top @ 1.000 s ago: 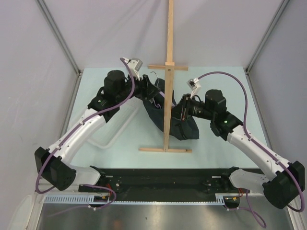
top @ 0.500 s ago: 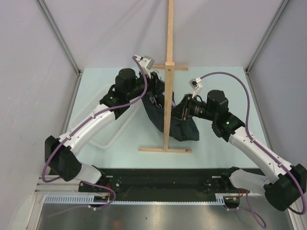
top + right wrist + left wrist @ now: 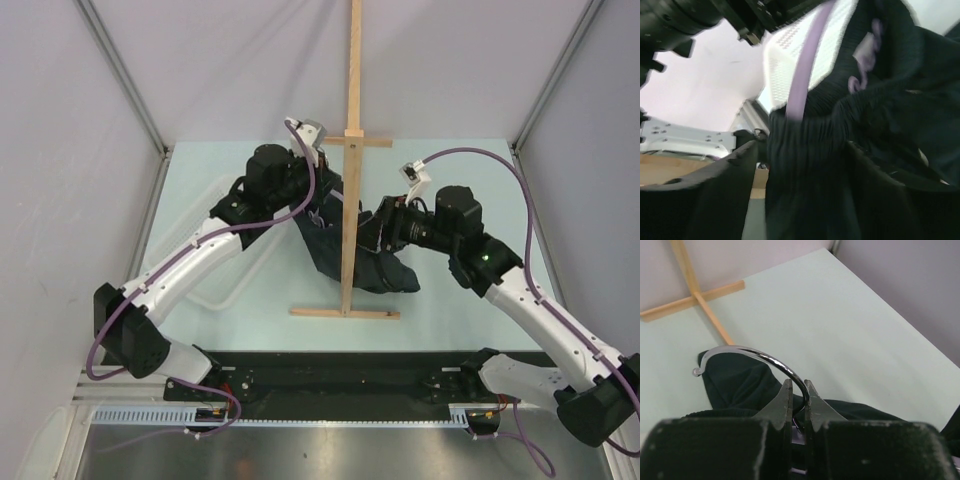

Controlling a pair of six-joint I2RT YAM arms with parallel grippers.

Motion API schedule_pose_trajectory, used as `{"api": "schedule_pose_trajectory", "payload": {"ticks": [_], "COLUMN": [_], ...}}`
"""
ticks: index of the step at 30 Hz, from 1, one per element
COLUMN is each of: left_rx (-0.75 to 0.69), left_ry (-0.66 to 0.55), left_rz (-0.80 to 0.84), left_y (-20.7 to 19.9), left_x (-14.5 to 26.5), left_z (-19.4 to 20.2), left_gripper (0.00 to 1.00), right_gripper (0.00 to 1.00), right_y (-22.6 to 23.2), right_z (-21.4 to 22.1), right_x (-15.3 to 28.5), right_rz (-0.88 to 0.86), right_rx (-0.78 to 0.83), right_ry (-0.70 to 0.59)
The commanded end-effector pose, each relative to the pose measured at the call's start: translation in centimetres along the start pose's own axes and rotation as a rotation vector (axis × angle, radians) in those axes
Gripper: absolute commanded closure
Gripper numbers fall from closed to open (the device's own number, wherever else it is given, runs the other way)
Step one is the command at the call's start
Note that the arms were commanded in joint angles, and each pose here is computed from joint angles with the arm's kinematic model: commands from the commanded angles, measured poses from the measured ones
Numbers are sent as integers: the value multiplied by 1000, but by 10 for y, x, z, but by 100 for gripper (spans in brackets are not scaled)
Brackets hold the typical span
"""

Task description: Remove the shorts from the hanger

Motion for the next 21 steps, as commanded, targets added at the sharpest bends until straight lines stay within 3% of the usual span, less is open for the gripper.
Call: {"api": "schedule_pose_trajectory", "payload": {"ticks": [1,10,14,21], "left_rx": [19,1,-13,-5], "left_ry": [-268,-372,-392,-410], "left_rz": [-16,-152,-180,-205], "left_y": [-23,-23,-22,-23], "left_x": [30,24,23,23], "left_z": [-61,-71,-78,-87], "left_gripper": [100,100,100,100], "right_gripper": [20,17,19,37], "right_y": [3,8,3,2], "right_z": [-9,0,9,30], "right_x": [25,56,77,98], "right_rz": [195,293,385,349], "right_rx": [54,46,82,118], "right_ry": [9,32,-37,-169]}}
Point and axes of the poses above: each gripper's point midway between its finger pads, its own x axis back along the fingers, its own y axis along the line the jaws close on, z = x × y, the point moved 10 cm from there along x, back along the fingers, and after that the axes turned 9 degrees about x, right-handed, at the moved point
